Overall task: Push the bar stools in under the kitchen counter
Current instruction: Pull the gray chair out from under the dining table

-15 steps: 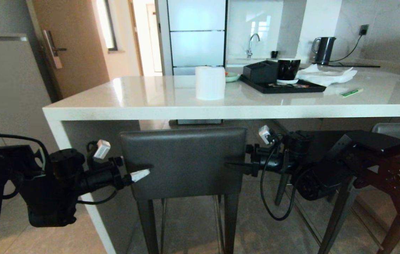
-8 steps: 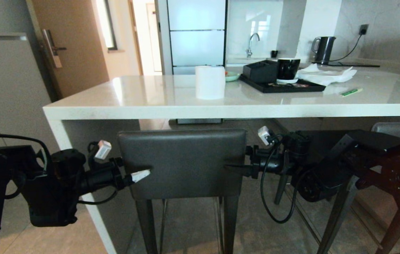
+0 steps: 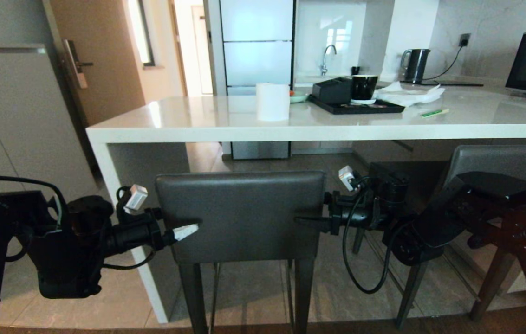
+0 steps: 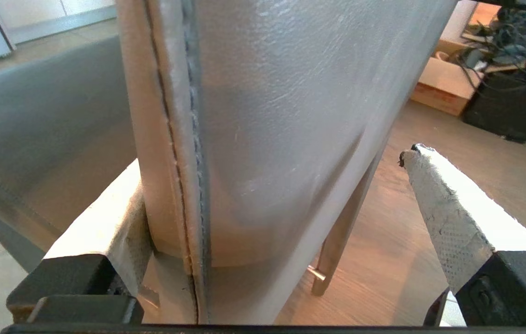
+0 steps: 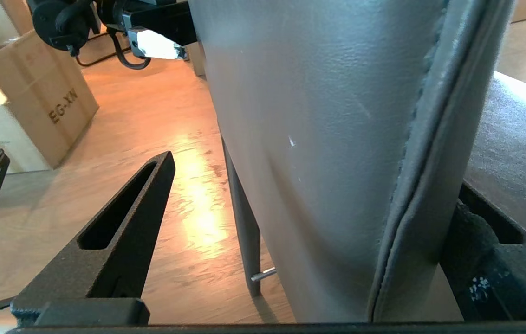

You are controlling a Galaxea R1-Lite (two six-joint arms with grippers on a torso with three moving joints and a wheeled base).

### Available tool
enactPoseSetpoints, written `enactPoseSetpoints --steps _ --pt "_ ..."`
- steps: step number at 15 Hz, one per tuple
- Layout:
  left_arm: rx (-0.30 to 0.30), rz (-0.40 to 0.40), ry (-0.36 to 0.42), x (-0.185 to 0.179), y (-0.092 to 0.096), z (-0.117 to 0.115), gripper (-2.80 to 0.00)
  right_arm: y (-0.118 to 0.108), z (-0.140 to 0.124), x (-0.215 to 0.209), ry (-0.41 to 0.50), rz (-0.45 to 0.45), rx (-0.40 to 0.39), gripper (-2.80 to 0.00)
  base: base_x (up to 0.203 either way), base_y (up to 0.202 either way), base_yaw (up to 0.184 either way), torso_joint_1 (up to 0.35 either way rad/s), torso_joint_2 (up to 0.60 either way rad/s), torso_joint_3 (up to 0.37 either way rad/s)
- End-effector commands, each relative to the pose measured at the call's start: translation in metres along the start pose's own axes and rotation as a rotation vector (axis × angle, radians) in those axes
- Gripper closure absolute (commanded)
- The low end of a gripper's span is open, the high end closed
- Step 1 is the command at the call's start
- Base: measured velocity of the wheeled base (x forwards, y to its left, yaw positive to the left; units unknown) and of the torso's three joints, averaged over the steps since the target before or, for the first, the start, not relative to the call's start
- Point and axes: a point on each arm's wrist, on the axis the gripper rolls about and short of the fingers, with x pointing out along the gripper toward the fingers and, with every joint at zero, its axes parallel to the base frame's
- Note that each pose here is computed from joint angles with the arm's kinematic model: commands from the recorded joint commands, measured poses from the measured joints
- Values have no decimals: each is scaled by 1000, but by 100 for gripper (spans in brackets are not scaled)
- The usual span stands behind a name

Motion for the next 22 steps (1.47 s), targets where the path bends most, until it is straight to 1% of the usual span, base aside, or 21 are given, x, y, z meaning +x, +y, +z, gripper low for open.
enactPoseSetpoints --steps 1,5,8,10,15,17,22 --pt "16 -9 -9 0 -2 4 -280 0 2 -1 -6 4 -10 -280 -194 0 -1 7 2 2" --pt "14 -12 -7 -1 -6 6 -280 1 2 0 -5 6 -9 -280 -192 0 -3 3 1 2" --pt "-1 -13 3 -3 -10 4 -280 4 -2 -2 -3 6 -6 -280 -192 0 -1 2 2 3" --pt "28 -12 5 -3 -10 2 -280 6 -3 -3 -4 7 -6 -280 -198 0 -2 -1 0 3" --pt "31 -13 8 -3 -14 3 -280 9 0 -5 -5 7 -10 -280 -193 0 -2 3 2 1" --pt "45 -15 10 -2 -14 2 -280 10 1 -6 -8 6 -13 -280 -195 0 0 2 4 0" --pt "53 -16 9 -1 -15 3 -280 10 2 -7 -10 6 -18 -280 -194 0 -2 2 3 2"
